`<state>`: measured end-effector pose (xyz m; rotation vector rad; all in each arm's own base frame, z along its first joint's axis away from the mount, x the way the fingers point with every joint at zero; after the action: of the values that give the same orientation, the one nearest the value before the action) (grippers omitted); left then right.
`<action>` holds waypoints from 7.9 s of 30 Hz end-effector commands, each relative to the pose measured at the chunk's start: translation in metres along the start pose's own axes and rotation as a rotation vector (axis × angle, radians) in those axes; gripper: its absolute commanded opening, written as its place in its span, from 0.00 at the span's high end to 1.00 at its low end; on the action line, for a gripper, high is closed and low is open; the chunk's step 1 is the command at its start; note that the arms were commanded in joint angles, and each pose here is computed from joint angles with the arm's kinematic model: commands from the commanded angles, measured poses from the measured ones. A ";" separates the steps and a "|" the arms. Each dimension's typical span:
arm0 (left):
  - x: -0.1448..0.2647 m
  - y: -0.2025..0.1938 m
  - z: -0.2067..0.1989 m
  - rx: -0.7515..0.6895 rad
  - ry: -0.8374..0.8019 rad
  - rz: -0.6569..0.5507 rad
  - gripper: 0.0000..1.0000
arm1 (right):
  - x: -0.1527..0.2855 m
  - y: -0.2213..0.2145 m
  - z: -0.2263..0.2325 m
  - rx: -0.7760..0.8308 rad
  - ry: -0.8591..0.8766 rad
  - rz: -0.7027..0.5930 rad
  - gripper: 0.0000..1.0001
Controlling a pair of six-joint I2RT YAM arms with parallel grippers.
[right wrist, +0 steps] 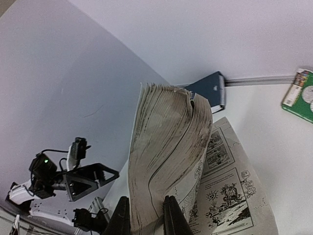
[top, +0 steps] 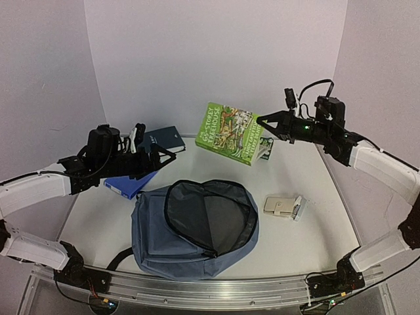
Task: Pack the student bag
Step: Pick up the book from the center of the board, then place the book in the student bag.
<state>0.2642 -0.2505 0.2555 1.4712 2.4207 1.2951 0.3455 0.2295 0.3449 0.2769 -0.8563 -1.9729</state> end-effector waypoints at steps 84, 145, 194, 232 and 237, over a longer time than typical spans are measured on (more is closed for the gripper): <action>0.024 0.000 -0.004 0.307 -0.214 -0.084 0.73 | -0.050 -0.068 0.045 0.038 -0.017 0.001 1.00; -0.045 -0.105 0.048 0.416 -0.116 0.390 0.20 | 0.037 -0.083 0.000 0.015 -0.151 0.144 1.00; 0.006 -0.023 -0.087 0.054 -0.664 0.286 1.00 | -0.066 -0.193 -0.020 -0.183 0.176 0.608 1.00; -0.008 -0.050 0.033 0.299 -0.193 0.254 1.00 | -0.126 -0.203 -0.045 0.055 -0.189 0.498 0.22; -0.002 -0.076 0.069 0.367 -0.032 0.289 1.00 | -0.088 -0.157 -0.042 0.182 -0.369 0.392 0.09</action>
<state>0.2406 -0.2445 0.1869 1.9921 2.4457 0.7549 0.2957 0.3730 0.1614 -0.1209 -0.9636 -1.5365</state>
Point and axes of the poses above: each gripper's point midway between its finger pads, its own x axis back along the fingers, its own z axis along the line the jaws close on, y = z × x, the point moved 3 cm from there along x, back along the fingers, and after that the axes turned 3 degrees about -x, right-handed, at the moved point
